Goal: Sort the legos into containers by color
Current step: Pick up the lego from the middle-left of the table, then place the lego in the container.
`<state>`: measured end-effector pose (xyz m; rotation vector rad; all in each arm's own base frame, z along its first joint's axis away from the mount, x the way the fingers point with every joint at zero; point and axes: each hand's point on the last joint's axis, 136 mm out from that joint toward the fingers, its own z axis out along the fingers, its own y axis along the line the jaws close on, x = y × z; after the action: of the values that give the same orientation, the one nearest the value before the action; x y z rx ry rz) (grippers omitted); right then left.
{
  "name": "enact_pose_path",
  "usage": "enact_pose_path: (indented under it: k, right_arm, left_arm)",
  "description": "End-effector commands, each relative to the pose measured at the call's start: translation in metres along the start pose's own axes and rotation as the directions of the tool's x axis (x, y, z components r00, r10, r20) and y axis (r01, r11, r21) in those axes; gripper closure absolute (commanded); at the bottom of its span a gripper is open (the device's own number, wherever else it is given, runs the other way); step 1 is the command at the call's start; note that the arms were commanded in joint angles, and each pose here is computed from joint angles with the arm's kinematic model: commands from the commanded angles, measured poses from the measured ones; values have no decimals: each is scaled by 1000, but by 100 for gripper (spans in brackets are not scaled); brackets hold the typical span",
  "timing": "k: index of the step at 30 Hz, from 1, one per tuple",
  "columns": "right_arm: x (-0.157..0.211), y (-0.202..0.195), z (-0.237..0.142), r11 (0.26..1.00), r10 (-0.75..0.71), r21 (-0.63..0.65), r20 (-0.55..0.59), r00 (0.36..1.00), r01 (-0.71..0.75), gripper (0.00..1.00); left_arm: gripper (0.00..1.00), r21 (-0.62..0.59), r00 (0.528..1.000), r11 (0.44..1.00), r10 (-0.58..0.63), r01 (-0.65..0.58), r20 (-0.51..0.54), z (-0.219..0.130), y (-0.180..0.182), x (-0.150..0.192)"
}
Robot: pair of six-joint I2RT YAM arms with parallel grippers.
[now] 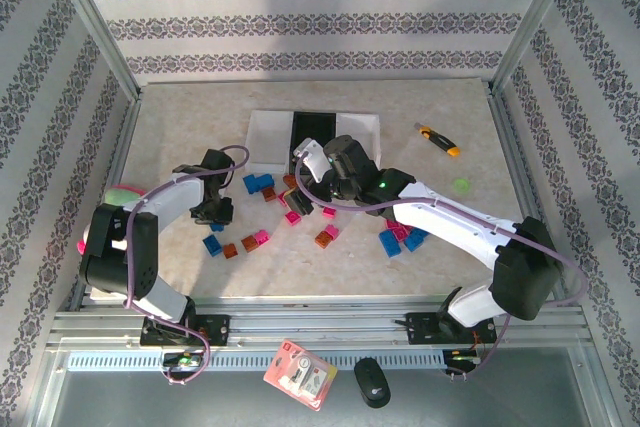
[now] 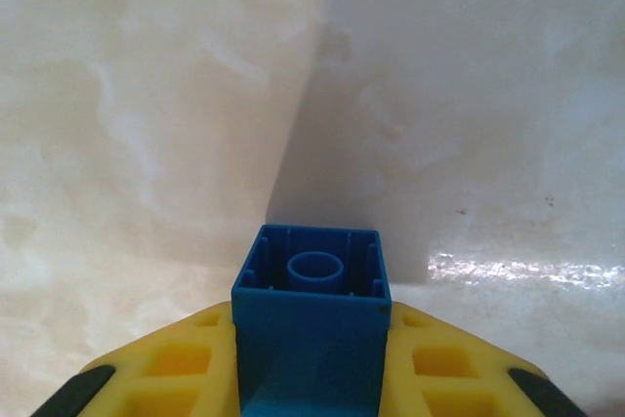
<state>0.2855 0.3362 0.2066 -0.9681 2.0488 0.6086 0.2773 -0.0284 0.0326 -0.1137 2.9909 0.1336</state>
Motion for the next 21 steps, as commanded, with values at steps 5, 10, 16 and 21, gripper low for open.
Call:
enact_pose_path:
  k: [5,10,16,21]
  right_arm:
    - [-2,-6,-8,998,39,56,34,999,-41,4]
    - [-1,-15,-11,993,67,94,59,996,-73,4]
    - [1,-23,-15,987,82,135,73,994,-92,4]
    - [8,-29,-19,980,106,159,75,992,-117,4]
  left_arm:
    - [76,24,994,998,-61,59,90,-33,2,-23]
    - [78,118,955,992,-83,50,286,-78,-19,-73]
    - [79,212,860,977,-117,11,497,-117,-48,-146]
    - [78,227,843,974,-104,-22,527,-115,-73,-197]
